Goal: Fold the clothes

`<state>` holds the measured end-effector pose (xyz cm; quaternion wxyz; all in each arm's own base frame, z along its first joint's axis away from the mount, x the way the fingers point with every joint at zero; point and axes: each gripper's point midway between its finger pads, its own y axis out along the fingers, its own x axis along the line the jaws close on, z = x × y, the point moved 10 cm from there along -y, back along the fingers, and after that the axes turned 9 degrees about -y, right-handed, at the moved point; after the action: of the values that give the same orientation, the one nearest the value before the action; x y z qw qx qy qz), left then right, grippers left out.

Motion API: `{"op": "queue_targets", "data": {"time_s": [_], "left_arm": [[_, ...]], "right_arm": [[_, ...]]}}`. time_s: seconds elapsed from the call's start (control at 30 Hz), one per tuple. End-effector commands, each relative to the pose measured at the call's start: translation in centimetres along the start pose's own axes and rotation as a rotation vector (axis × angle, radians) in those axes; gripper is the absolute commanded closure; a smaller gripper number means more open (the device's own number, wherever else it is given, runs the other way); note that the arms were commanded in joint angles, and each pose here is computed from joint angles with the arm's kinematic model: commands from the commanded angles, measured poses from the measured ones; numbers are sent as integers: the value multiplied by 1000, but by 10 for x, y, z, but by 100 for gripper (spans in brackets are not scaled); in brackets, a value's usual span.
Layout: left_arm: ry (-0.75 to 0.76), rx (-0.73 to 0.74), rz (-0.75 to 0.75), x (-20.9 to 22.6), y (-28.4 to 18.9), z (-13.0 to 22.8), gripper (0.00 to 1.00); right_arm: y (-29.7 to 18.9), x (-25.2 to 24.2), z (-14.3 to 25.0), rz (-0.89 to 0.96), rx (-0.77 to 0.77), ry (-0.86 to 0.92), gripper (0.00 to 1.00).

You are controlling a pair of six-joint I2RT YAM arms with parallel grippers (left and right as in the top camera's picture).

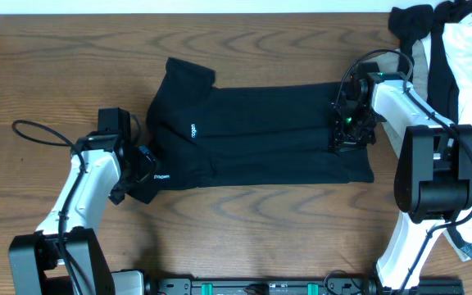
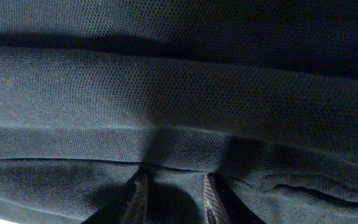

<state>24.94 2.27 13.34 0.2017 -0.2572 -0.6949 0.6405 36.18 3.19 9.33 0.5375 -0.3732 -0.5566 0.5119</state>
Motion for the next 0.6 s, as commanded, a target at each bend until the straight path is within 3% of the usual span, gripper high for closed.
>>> {"op": "queue_targets", "data": {"time_s": [0.0,0.17,0.23,0.33,0.47,0.57], "left_arm": [[-9,8,0,6,7,5,19],[11,11,71,7,26,11,20],[33,15,105,5,28,12,27],[98,3,147,0,28,10,43],[184,-82,152,-4,27,1,77],[192,-174,123,-2,25,-11,81]], "right_arm": [[41,-8,7,11,112,-12,71],[40,-8,7,10,117,-14,71],[40,-8,7,10,117,-13,71],[40,-8,7,10,117,-13,71],[40,-8,8,10,121,-12,71],[40,-7,8,9,125,-11,71]]}}
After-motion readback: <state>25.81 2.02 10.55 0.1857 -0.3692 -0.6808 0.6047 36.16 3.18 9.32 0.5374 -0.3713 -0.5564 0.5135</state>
